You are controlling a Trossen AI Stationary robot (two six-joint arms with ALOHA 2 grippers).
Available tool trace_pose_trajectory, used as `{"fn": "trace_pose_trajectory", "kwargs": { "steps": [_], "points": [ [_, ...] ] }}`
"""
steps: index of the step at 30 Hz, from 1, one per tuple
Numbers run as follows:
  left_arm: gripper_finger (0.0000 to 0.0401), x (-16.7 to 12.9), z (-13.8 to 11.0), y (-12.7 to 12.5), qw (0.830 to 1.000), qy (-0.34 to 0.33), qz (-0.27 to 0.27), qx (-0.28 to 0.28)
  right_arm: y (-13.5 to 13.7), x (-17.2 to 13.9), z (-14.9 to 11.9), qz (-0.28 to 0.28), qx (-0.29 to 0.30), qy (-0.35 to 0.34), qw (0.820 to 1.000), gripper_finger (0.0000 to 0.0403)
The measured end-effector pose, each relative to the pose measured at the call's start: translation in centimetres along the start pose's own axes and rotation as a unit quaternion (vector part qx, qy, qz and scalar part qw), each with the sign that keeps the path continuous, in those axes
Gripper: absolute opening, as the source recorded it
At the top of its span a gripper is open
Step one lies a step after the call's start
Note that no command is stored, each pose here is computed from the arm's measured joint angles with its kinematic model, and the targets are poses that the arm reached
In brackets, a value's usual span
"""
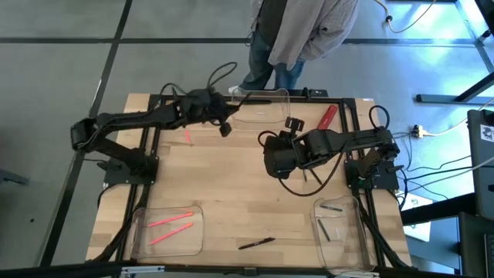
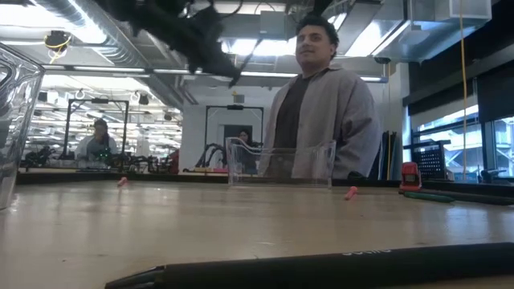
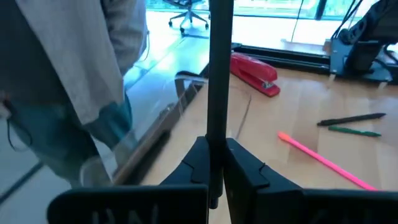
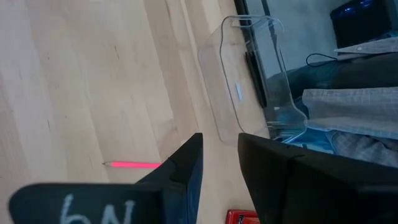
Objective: Sort crayons/erasers/pens/pencils in bins
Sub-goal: Put the black pen into the top transparent bin
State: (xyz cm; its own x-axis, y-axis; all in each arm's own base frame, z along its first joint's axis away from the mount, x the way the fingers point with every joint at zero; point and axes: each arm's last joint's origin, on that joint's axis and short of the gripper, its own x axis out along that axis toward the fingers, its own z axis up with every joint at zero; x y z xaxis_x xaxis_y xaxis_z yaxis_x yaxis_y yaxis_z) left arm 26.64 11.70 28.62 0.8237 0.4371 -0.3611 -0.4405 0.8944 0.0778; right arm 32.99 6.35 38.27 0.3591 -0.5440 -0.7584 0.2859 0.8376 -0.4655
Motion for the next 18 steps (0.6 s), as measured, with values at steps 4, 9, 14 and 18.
{"fn": "trace_pose_trajectory", "kwargs": {
  "steps": [4, 9, 14, 18],
  "points": [
    [0.0010, 2.7, 2.1, -0.1, 0.999, 0.018, -0.007, 0.037, 0.0, 0.0, 0.0, 0.000, 0.000, 0.000, 1.000, 0.0103],
    [0.0010, 6.8, 3.1, 0.8, 0.995, 0.073, -0.003, 0.070, 0.0, 0.0, 0.0, 0.000, 0.001, 0.000, 1.000, 0.0103],
    [0.0010, 10.5, 1.4, 1.9, 0.984, 0.156, -0.001, 0.086, 0.0, 0.0, 0.0, 0.000, 0.003, 0.000, 1.000, 0.0104],
    [0.0010, 12.8, -0.7, 2.6, 0.974, 0.206, -0.004, 0.095, 0.0, 0.0, 0.0, -0.001, 0.002, -0.001, 1.000, 0.0104]
  ]
}}
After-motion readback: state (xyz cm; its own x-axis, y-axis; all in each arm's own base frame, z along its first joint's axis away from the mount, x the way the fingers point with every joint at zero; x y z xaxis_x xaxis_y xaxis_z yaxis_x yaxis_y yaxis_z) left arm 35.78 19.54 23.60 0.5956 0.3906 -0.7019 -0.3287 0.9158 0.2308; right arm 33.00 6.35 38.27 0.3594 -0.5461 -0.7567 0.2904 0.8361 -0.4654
